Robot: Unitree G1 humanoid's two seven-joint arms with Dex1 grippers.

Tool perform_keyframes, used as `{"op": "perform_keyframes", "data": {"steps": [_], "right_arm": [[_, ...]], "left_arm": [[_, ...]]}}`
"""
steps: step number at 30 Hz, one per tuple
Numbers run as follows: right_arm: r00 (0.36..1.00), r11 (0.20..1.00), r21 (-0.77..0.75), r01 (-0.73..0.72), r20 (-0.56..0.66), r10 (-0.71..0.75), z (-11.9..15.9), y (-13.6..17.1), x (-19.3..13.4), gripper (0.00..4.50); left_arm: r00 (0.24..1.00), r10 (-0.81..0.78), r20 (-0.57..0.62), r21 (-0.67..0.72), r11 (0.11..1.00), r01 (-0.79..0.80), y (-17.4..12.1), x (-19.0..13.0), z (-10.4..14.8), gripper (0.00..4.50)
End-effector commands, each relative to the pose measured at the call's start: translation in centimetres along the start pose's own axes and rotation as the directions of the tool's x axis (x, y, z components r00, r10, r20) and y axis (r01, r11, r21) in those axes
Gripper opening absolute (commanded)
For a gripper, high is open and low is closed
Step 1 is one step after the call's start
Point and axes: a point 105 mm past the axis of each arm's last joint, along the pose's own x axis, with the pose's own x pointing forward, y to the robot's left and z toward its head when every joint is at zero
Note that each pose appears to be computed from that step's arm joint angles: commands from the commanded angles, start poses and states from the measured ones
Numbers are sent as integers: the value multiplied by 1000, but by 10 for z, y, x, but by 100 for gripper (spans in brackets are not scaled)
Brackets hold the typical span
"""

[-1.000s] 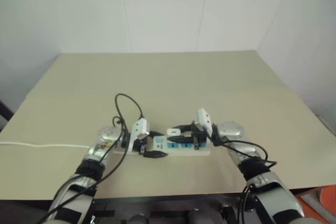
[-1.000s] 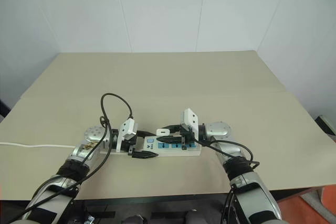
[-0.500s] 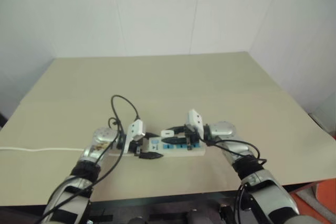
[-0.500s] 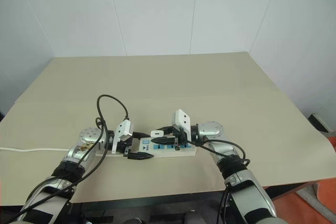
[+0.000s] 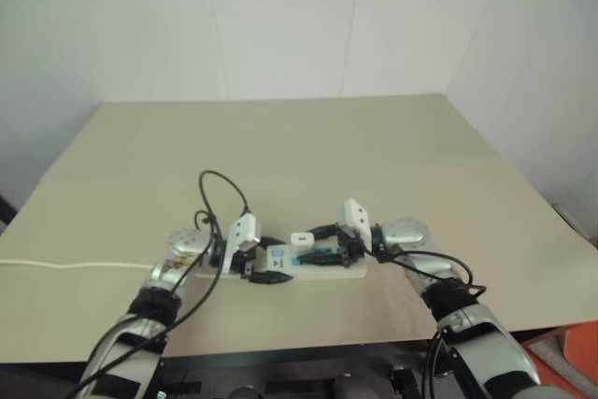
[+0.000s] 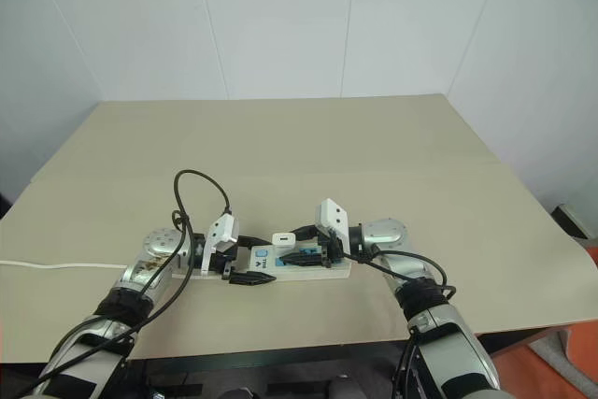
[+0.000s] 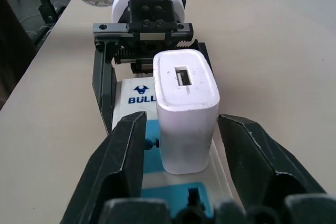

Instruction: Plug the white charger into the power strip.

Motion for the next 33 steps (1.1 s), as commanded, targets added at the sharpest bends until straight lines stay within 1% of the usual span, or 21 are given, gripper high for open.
{"op": "perform_keyframes", "data": {"steps": [1, 5, 8, 11, 13, 15, 17, 20, 22, 24, 27, 29, 31, 33], "right_arm": [[997, 994, 105, -16, -76, 24, -35, 16, 0, 271], [998, 995, 98, -3, -58, 9, -28, 10, -1, 271], [999, 998, 61, 9, -48, -6, -18, 4, -5, 271], [1000, 1000, 6, 6, -18, -6, 5, -1, -18, 271], [1000, 1000, -24, -4, -10, 4, 18, 0, -30, 273], [1000, 999, -49, -11, -11, 11, 29, 2, -43, 273], [1000, 998, -67, -6, -20, 5, 38, 5, -58, 273], [999, 996, -84, 22, -39, -26, 46, 7, -78, 273], [997, 995, -89, 53, -53, -58, 51, 6, -92, 273], [993, 991, -103, 85, -69, -93, 56, 6, -108, 273], [985, 984, -113, 136, -87, -146, 61, 6, -129, 273], [977, 978, -115, 173, -104, -185, 62, 8, -143, 273], [964, 968, -112, 224, -122, -237, 59, 11, -158, 273], [942, 952, -101, 288, -149, -300, 54, 15, -175, 273]], "left_arm": [[999, 39, -5, -13, 999, -39, 1, -8, -2, 331], [999, 42, -9, -16, 999, -42, 1, -9, -3, 331], [999, 46, -8, -17, 999, -46, 3, -8, -2, 331], [999, 52, -4, -22, 998, -52, 5, -3, -1, 331], [999, 47, 0, -43, 998, -47, 5, 0, -1, 403], [999, 44, 14, -46, 998, -43, 6, 2, 2, 445], [998, 46, 39, -38, 998, -44, 8, 3, 8, 445], [998, 44, 55, 9, 999, -44, 9, -1, 18, 445], [997, 14, 75, 31, 999, -17, 6, -14, 30, 445], [996, -11, 84, 70, 998, 6, 1, -32, 46, 445], [994, -28, 104, 86, 996, 19, -8, -62, 71, 445], [995, -23, 98, 87, 996, 14, -16, -82, 84, 445], [998, 35, 58, 85, 996, -40, -19, -106, 88, 445], [989, 146, -33, 70, 987, -143, -16, -134, 79, 445]]}}
